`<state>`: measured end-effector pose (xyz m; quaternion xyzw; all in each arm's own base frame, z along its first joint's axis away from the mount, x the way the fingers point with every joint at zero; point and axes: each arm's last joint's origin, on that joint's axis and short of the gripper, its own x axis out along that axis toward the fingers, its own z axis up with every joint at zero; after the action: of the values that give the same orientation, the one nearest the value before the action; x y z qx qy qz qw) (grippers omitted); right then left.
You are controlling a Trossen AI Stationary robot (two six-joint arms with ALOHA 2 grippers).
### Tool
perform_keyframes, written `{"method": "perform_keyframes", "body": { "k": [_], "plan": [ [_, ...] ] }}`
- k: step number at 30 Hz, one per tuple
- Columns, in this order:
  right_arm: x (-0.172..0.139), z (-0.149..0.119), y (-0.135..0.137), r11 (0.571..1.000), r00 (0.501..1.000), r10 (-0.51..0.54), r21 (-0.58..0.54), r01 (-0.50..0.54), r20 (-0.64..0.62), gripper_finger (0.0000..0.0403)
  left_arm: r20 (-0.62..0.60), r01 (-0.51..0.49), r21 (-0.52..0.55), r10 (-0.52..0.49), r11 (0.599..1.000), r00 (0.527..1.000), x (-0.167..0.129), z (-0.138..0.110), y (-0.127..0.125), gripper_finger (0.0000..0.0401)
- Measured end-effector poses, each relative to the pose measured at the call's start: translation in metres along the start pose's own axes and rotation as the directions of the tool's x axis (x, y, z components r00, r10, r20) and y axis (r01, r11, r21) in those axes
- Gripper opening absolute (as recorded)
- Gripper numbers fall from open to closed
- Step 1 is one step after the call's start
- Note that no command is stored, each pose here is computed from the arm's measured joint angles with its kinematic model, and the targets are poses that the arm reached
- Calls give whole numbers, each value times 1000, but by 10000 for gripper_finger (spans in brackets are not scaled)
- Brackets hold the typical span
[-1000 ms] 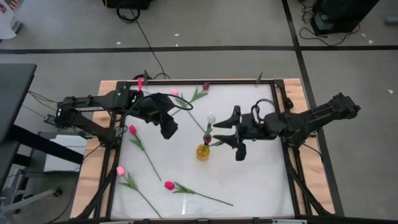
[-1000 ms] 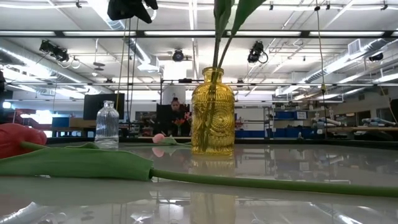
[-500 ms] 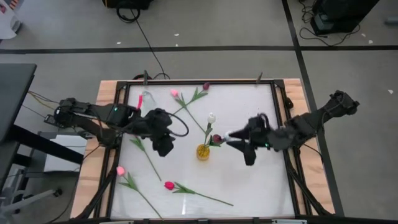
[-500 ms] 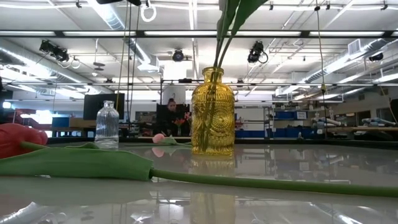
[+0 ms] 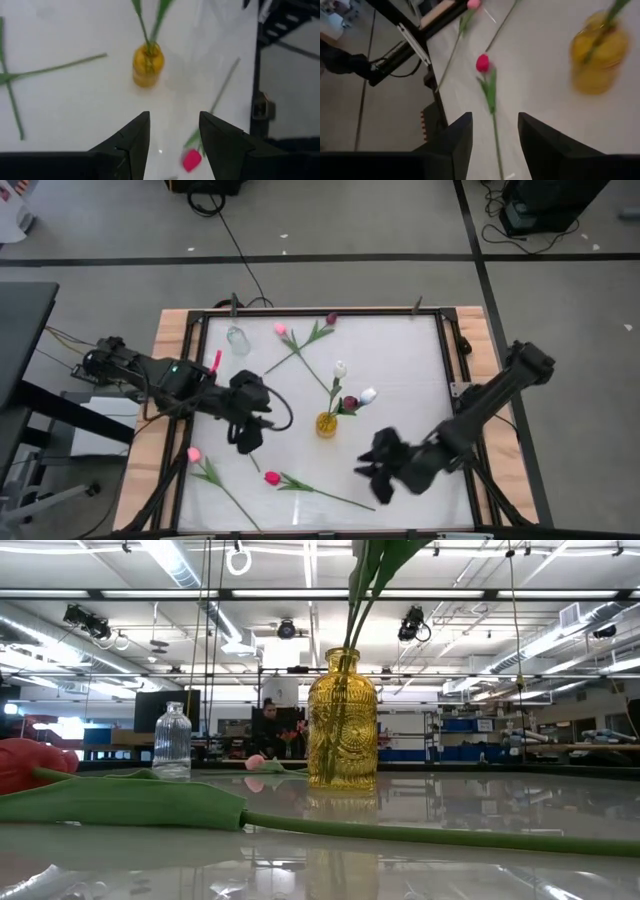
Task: Sort flowers into vase by color
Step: Put the dark red tulip into the yellow flower vase
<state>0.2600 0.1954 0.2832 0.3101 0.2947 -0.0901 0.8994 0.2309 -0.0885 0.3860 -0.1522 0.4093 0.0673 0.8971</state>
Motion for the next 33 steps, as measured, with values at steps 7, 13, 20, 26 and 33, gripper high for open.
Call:
{"method": "perform_keyframes", "body": {
  "k": [7, 13, 20, 26, 33],
  "plan": [
    [73, -34, 10, 1000, 999, -20, -16, 19, -45, 154, -110, 0, 98, 10, 995, 994, -6, -20, -9, 175],
    [127, -52, 22, 972, 995, -83, -226, 67, -61, 151, -124, 3, 142, 15, 990, 992, -7, -23, -10, 175],
    [169, -63, 31, 951, 990, -143, -278, 138, 2, 151, -152, 0, 112, 17, 994, 988, -7, -25, -9, 175],
    [157, -49, 36, 958, 964, -234, -137, 251, 130, 151, -145, -38, 36, 43, 999, 988, -6, -24, -7, 175],
    [103, -6, 58, 975, 951, -168, -96, 199, 258, 151, -98, -126, 38, 129, 991, 987, 6, 1, 24, 175]
  ]
}}
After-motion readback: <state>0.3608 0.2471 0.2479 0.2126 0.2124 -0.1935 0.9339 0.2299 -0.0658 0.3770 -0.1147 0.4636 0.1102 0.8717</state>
